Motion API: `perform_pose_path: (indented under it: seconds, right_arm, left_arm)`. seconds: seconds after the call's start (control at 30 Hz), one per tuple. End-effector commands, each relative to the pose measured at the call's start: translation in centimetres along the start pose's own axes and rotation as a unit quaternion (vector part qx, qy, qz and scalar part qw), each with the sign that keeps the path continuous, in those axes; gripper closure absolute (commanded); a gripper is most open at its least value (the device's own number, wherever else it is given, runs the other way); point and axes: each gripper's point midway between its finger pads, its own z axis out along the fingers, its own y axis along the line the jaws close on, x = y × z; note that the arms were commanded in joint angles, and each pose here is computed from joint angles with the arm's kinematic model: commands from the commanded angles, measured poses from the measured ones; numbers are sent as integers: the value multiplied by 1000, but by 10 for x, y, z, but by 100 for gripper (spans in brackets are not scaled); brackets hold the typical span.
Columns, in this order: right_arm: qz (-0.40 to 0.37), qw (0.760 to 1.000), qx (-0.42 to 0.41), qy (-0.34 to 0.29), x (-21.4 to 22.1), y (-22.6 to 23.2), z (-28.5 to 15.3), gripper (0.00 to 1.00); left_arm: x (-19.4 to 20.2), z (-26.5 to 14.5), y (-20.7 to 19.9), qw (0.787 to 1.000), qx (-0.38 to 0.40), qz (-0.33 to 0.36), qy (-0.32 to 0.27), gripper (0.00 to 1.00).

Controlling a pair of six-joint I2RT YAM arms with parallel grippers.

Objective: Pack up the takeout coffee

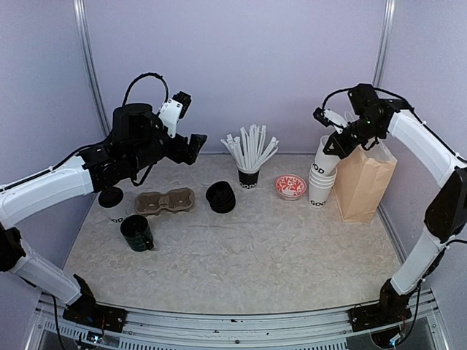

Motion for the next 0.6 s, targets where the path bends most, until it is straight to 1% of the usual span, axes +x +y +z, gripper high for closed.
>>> perform_pose_path:
  seconds: [0.0,0.1,0.2,0.3,0.4,0.47,0.5,0.57]
  right_arm:
    - [-35,997,1,-62,-15,19,-44,100]
    - [-60,995,3,-74,-17,30,-57,100]
    - [-81,994,3,-77,-18,40,-61,100]
    - [-121,989,-29,-84,-20,66,-62,100]
    - [-191,974,-87,-90,-18,115,-56,100]
    - [-249,957,-125,-80,-8,156,-44,100]
    - [-275,949,-140,-72,-2,175,-37,100]
    - [-322,929,-173,-51,15,214,-22,100]
  left_arm:
    - [-2,1,-2,1000,3,11,15,5]
    - [3,5,-5,999,8,12,29,6]
    - [9,9,-8,999,12,13,37,6]
    - [13,11,-10,999,14,11,49,7]
    - [15,14,-2,998,-3,-6,66,8]
    - [20,18,8,995,-10,-31,91,13]
    - [29,23,9,993,-7,-41,113,16]
    - [38,30,15,988,4,-72,135,20]
